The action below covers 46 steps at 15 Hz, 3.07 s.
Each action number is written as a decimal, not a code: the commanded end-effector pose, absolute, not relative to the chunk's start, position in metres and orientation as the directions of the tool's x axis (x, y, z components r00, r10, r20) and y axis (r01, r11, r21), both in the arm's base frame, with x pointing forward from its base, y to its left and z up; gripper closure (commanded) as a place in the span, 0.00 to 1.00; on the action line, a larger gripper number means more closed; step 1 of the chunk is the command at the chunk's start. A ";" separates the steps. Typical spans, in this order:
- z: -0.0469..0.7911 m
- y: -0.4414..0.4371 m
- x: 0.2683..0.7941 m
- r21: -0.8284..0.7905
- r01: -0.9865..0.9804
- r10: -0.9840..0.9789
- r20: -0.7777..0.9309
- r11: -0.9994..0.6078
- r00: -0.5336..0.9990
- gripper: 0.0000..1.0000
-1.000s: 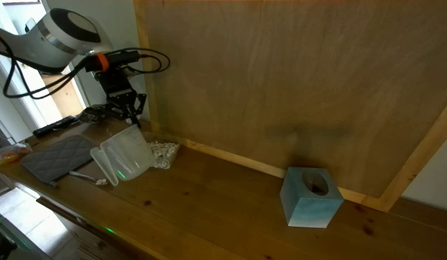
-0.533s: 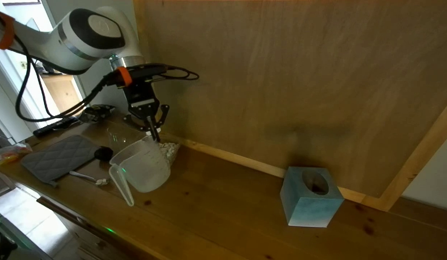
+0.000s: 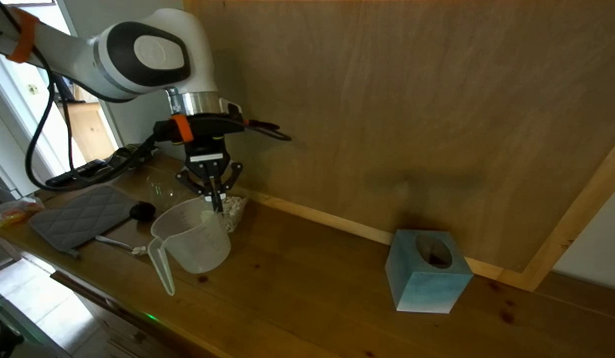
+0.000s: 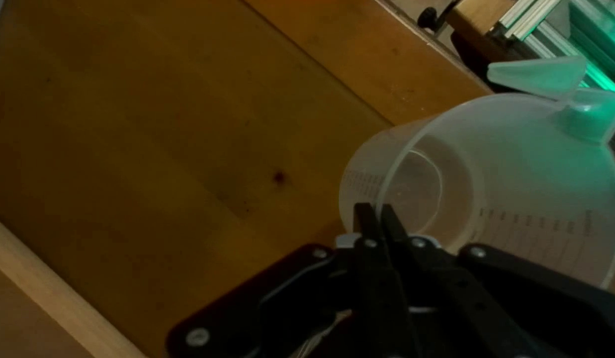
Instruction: Pour the contents of the plastic jar into the glass jar
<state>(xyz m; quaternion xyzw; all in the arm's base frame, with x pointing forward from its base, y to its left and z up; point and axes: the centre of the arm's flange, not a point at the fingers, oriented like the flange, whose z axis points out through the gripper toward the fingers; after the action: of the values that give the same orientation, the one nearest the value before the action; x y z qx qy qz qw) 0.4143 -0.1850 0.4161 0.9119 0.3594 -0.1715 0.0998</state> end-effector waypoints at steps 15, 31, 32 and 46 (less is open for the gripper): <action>0.375 -0.232 0.395 -0.098 0.575 0.577 -0.278 -0.812 0.768 0.99; 0.403 -0.202 0.391 -0.061 0.606 0.600 -0.254 -0.793 0.758 0.09; 0.405 -0.200 0.392 -0.057 0.608 0.601 -0.253 -0.792 0.758 0.02; 0.438 -0.157 0.363 0.034 0.404 0.384 -0.246 -0.914 0.890 0.00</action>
<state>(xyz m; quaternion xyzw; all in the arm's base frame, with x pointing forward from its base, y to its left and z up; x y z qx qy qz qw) 0.3627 -0.1570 0.4379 0.9711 0.2030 -0.1180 0.0419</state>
